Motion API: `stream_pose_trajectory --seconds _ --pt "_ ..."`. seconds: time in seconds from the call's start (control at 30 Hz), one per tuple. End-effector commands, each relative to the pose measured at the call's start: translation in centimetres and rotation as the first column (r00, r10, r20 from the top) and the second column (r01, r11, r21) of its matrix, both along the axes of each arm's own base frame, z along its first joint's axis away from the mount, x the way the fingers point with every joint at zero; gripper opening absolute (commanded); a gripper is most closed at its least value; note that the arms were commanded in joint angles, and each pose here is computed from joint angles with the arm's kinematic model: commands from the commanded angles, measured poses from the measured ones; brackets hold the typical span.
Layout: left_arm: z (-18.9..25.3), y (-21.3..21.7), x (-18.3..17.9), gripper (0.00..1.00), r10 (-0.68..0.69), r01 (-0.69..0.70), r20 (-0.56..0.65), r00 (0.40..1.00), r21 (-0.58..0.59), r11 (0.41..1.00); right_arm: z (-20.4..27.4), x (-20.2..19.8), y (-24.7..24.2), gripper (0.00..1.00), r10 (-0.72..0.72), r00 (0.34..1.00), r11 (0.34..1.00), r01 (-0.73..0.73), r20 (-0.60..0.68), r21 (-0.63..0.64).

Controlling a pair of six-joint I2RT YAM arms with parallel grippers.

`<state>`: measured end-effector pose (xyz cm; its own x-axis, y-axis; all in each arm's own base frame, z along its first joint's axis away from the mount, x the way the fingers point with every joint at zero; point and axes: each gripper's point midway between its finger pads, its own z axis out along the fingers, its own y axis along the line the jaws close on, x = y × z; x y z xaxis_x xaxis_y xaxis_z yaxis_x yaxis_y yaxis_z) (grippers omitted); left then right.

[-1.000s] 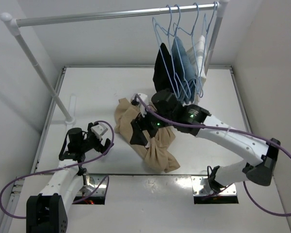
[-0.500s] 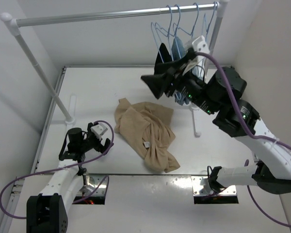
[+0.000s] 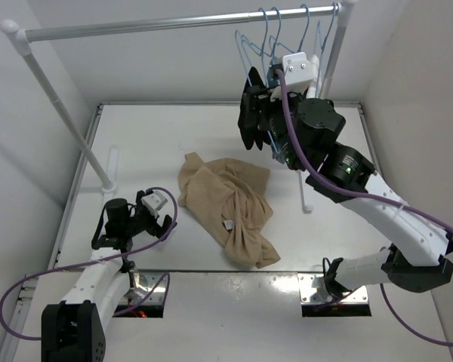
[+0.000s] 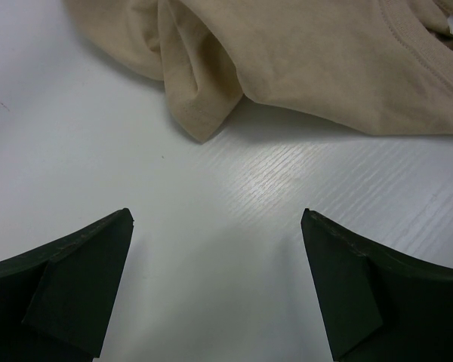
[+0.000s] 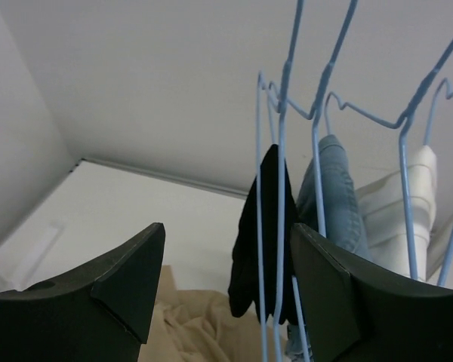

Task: Place the t-shirt on the hanger
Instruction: Grab a hanger with the right arm

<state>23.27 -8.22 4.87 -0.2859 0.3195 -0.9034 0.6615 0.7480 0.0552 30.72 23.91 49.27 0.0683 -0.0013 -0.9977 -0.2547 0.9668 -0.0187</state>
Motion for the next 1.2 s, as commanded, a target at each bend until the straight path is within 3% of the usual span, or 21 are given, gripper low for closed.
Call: stream_pose_trajectory --seconds 0.0,0.23,0.77,1.17 --pt "1.8 -0.1 0.9 1.0 -0.014 0.014 0.065 0.998 -0.01 1.0 1.1 0.6 -1.8 0.68 -0.109 0.993 0.994 0.109 0.033 -0.006" --pt "1.8 -0.1 0.9 1.0 -0.014 0.014 0.065 0.998 -0.01 1.0 -0.4 1.3 -2.3 0.68 -0.153 0.988 0.987 0.154 0.03 -0.054" --pt "2.0 -0.1 0.9 1.0 -0.014 0.015 0.075 0.997 -0.009 1.0 -3.9 2.2 -2.4 0.49 -0.157 0.987 0.984 0.152 -0.046 -0.095" --pt "2.0 -0.1 0.9 1.0 -0.014 0.015 0.075 0.997 -0.009 1.0 -5.7 3.5 -3.8 0.49 -0.177 0.981 0.98 0.168 -0.082 -0.105"
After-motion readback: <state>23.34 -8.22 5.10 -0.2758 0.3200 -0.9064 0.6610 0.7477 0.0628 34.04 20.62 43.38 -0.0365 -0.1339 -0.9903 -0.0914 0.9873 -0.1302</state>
